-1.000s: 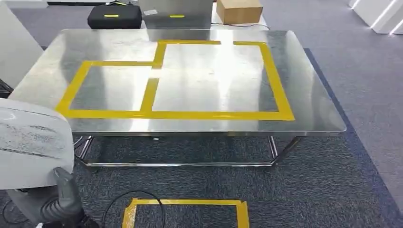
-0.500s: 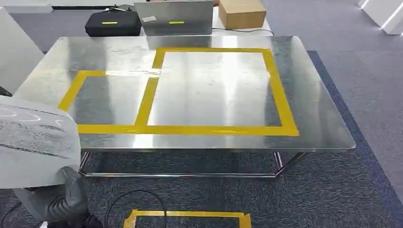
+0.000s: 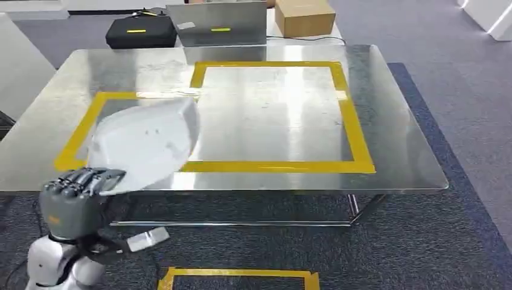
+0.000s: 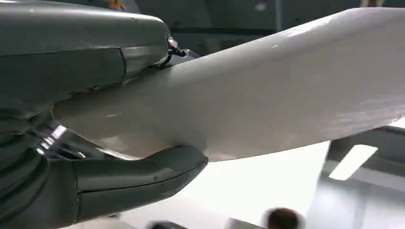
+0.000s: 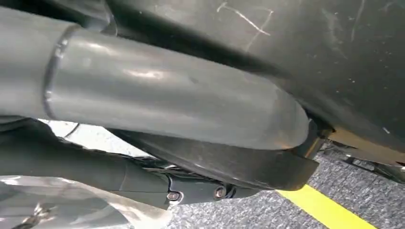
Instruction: Take the parts from the cabinet and place them on the table.
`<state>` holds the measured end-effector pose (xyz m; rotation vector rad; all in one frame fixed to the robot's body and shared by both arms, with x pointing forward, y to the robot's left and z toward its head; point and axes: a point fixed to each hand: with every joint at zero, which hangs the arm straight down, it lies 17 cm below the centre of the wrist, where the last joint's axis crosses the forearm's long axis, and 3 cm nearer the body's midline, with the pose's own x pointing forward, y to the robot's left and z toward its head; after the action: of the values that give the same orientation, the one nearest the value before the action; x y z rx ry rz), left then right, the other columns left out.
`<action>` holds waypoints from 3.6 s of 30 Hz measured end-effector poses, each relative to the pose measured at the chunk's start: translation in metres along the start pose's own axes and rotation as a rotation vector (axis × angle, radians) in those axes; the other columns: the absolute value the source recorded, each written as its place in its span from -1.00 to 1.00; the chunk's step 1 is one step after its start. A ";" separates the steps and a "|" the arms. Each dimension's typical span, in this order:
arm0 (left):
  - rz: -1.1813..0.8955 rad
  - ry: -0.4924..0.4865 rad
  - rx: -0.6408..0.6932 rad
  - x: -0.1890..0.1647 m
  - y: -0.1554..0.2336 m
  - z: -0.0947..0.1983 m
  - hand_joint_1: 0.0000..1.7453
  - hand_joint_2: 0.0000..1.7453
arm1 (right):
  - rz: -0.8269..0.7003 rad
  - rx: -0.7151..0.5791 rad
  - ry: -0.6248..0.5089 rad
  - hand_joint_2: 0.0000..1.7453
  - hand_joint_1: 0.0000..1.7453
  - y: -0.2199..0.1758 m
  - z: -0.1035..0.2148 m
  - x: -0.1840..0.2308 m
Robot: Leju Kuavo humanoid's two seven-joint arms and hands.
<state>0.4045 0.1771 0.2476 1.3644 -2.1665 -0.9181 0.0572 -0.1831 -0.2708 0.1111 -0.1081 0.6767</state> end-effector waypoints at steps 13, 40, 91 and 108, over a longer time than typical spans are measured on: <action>-0.307 0.509 -0.231 -0.335 -0.021 0.014 1.00 1.00 | 0.015 0.010 -0.015 -1.00 -1.00 0.003 0.000 0.001; -0.301 0.315 -0.716 -0.230 -0.165 0.000 1.00 1.00 | 0.015 0.015 -0.008 -1.00 -1.00 0.002 0.001 0.002; 1.276 0.354 0.265 0.059 0.010 0.010 -1.00 -1.00 | -0.088 -0.050 -0.005 -1.00 -1.00 -0.006 -0.002 0.003; 1.175 0.409 0.110 0.080 -0.014 0.072 -1.00 -1.00 | -0.183 -0.084 -0.012 -1.00 -1.00 -0.001 -0.002 0.015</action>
<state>0.3321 0.1228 0.1874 0.1058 -2.1480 -0.0453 0.0695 -0.1743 -0.2710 0.0438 -0.1363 0.4882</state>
